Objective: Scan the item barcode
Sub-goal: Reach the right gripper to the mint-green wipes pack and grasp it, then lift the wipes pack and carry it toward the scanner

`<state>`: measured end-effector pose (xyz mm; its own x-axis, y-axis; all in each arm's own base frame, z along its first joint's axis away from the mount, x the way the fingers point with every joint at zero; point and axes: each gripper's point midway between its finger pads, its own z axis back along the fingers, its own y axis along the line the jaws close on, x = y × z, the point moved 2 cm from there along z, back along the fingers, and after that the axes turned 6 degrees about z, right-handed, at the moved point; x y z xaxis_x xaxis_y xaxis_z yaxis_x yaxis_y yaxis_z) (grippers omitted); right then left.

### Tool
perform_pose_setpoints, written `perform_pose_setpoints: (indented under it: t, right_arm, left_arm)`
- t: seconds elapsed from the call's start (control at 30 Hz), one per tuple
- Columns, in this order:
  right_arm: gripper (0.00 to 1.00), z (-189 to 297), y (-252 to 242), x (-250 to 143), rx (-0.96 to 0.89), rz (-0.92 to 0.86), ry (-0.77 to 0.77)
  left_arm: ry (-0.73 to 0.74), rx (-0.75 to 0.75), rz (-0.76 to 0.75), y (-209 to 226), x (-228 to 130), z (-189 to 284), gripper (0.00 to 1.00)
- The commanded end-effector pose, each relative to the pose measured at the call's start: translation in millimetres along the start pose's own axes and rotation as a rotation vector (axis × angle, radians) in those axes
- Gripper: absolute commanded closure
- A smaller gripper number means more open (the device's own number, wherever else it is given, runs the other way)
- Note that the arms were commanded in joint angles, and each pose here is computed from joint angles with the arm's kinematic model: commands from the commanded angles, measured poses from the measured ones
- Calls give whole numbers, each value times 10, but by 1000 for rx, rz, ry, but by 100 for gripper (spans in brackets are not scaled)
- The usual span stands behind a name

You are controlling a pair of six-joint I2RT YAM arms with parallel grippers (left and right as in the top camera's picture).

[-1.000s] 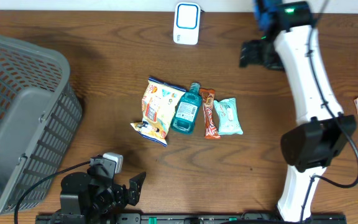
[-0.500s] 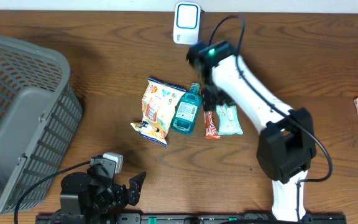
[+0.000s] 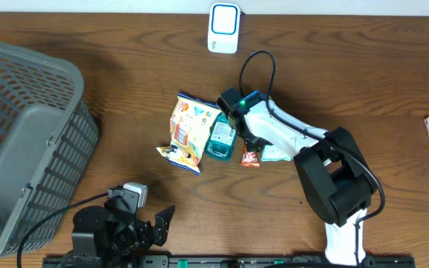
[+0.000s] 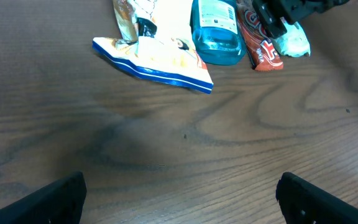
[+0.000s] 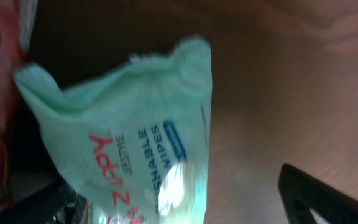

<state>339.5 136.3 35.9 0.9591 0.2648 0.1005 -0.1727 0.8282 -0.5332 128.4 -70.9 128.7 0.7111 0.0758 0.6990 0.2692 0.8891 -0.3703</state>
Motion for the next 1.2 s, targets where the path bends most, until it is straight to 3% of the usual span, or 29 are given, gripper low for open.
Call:
perform_pose_setpoints:
  t: [0.0,0.13,0.57,0.73,0.8,0.9,1.17]
  right_arm:
    - [11,-192,15,-58,-40,93,3]
    - [29,-230,50,-54,-18,97,-2]
    - [33,-433,247,-663,99,68,198]
    - [66,-478,288,-751,121,60,221]
    - [74,-479,324,-788,150,71,238]
    - [99,-473,390,-796,208,105,247]
    - [99,4,537,-513,614,248,225]
  left_arm:
    - [-12,5,-14,-4,25,25,2]
    - [-12,5,-14,-4,25,25,2]
    - [-12,5,-14,-4,25,25,2]
    - [-12,5,-14,-4,25,25,2]
    - [-12,5,-14,-4,25,25,2]
    - [-12,5,-14,-4,25,25,2]
    - [-12,5,-14,-4,25,25,2]
